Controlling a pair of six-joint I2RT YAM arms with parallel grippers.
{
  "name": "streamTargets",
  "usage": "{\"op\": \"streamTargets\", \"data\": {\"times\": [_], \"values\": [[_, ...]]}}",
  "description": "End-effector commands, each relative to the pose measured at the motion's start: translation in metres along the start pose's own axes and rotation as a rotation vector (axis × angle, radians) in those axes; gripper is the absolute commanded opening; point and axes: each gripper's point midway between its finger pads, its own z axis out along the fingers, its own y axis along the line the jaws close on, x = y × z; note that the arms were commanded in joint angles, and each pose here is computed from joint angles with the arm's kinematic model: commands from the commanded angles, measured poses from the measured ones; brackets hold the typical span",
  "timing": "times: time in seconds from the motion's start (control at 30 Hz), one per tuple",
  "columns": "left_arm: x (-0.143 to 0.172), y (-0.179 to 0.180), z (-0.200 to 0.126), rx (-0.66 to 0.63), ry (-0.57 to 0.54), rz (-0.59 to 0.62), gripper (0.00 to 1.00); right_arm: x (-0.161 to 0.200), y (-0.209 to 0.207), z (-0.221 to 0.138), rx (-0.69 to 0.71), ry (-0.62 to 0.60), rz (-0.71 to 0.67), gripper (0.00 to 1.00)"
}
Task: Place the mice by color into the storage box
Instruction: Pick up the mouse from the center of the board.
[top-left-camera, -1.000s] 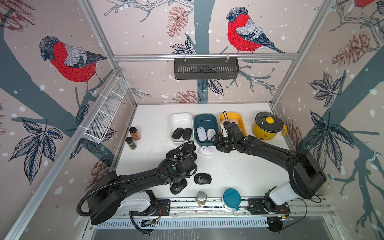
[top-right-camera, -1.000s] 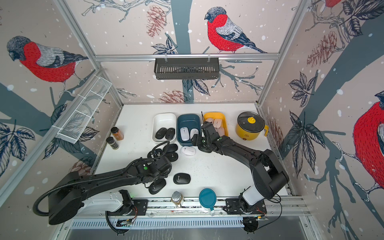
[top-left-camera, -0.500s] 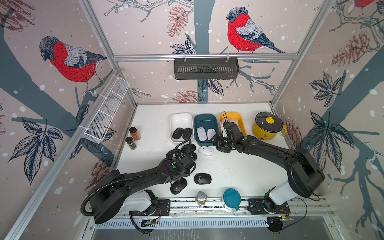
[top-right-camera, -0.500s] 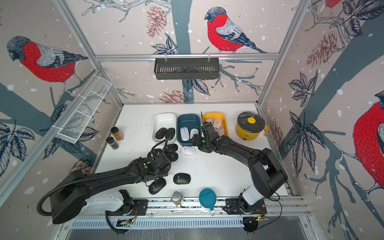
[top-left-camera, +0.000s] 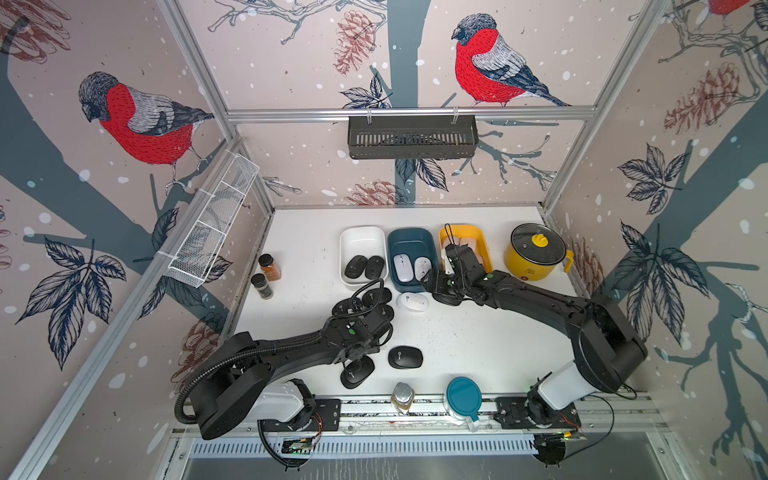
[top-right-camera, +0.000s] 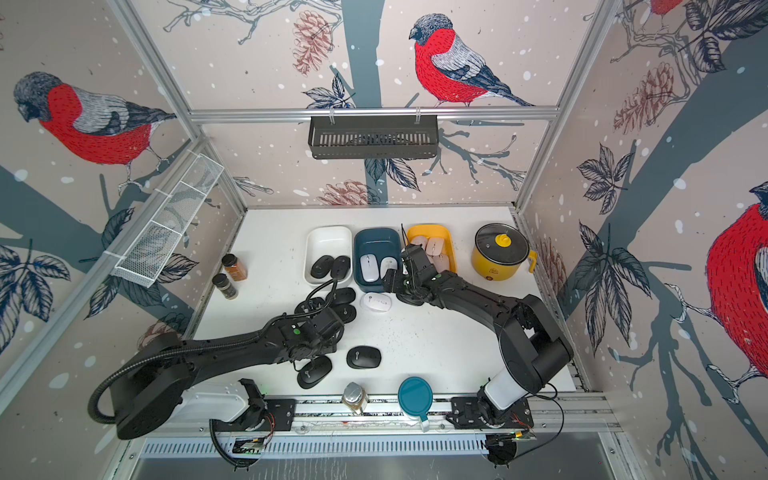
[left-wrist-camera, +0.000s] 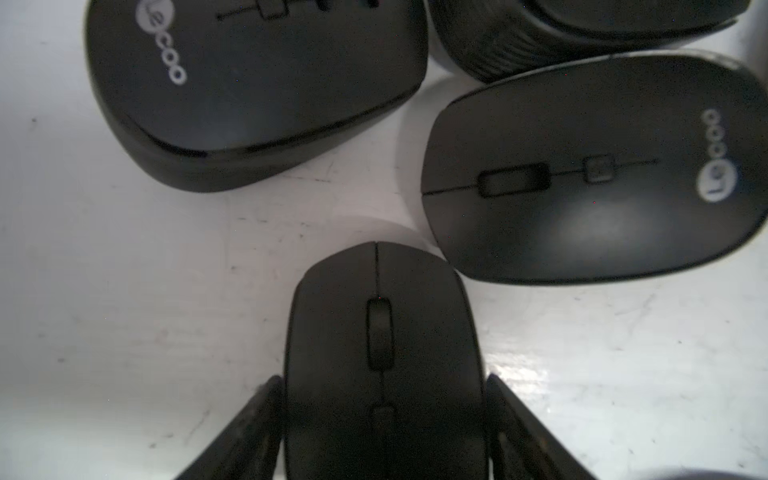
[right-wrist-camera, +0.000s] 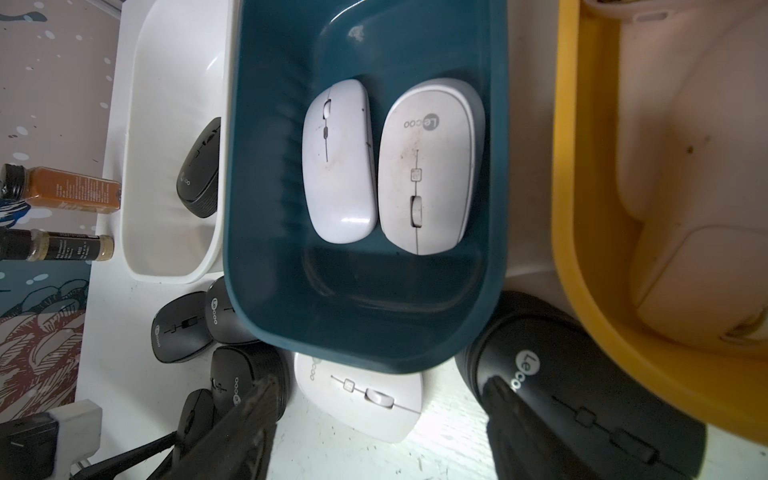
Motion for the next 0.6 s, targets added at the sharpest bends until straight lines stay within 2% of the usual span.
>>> {"op": "streamTargets", "data": {"times": [0.0, 0.1, 0.4, 0.57], "values": [[0.0012, -0.0023, 0.0023, 0.006, 0.009, -0.006, 0.73, -0.0022, 0.0035, 0.0009, -0.012, -0.004, 0.004, 0.79], [0.0019, -0.0012, 0.0042, -0.001, 0.011, -0.005, 0.71, -0.0025, 0.0034, 0.0009, -0.011, -0.005, 0.005, 0.78], [0.0022, 0.0012, 0.0018, 0.000, 0.009, -0.022, 0.60, -0.0027, 0.0029, 0.0029, -0.008, 0.001, 0.011, 0.78], [0.0014, 0.0051, -0.0002, -0.004, -0.004, -0.048, 0.59, -0.0012, 0.0036, 0.0038, -0.011, 0.007, 0.012, 0.78]]}}
